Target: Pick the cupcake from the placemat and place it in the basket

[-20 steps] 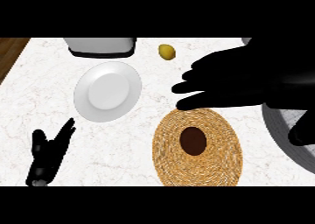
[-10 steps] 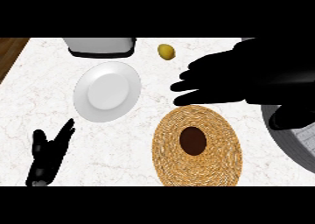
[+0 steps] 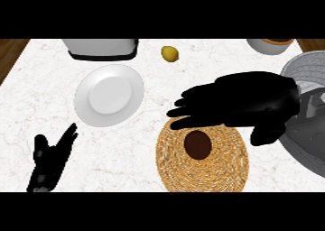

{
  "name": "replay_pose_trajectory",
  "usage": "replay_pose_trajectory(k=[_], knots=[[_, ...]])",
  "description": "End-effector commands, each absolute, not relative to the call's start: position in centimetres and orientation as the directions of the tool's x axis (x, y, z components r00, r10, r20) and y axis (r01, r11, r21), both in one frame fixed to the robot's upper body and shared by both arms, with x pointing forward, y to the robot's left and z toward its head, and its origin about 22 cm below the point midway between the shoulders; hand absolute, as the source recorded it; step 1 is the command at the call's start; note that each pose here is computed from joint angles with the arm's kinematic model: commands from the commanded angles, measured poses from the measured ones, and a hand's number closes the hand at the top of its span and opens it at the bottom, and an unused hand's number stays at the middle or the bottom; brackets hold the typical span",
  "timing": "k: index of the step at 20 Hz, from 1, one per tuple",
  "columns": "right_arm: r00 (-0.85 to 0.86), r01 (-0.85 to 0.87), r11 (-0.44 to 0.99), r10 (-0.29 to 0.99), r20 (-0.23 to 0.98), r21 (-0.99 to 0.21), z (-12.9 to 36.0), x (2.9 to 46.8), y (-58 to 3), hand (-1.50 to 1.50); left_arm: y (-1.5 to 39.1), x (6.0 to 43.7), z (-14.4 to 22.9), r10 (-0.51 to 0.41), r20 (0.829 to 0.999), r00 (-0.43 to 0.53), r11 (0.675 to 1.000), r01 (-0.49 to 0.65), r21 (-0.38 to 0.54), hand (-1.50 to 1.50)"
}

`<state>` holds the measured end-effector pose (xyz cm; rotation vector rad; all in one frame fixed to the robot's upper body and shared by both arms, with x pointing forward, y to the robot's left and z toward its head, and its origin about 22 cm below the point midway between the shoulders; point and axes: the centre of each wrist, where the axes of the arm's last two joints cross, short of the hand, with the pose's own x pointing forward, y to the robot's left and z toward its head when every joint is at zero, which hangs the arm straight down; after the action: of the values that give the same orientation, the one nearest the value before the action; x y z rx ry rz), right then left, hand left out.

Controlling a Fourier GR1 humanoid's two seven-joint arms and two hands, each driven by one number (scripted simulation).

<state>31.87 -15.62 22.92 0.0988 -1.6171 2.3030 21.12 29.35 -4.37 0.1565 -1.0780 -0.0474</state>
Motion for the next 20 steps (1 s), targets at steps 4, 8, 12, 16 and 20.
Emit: replay_pose_trajectory(k=[4, 8, 12, 16, 20], knots=[[-0.944, -0.324, -0.37, 0.193, 0.269, -0.871, 17.2, 32.3, -14.5, -1.5, 29.1, 19.1, -4.4, -0.113, 0.839, 0.532, 0.988, -0.027, 0.15, 0.0], [-0.951, -0.299, -0.393, 0.197, 0.238, -0.869, 18.5, 33.3, -15.9, -1.5, 29.9, 19.0, -5.0, -0.101, 0.843, 0.529, 0.991, -0.023, 0.134, 0.0], [-0.956, -0.289, -0.409, 0.178, 0.235, -0.865, 12.8, 32.6, -13.5, -1.5, 29.0, 19.0, -6.4, -0.108, 0.841, 0.53, 0.989, -0.026, 0.144, 0.0], [-0.948, -0.311, -0.395, 0.197, 0.251, -0.864, 12.5, 33.6, -13.2, -1.5, 29.7, 18.4, -4.6, -0.117, 0.837, 0.535, 0.988, -0.026, 0.155, 0.0], [-0.95, -0.305, -0.381, 0.185, 0.252, -0.873, 11.3, 33.5, -14.9, -1.5, 29.9, 19.6, -5.4, -0.091, 0.839, 0.537, 0.99, -0.039, 0.132, 0.0]])
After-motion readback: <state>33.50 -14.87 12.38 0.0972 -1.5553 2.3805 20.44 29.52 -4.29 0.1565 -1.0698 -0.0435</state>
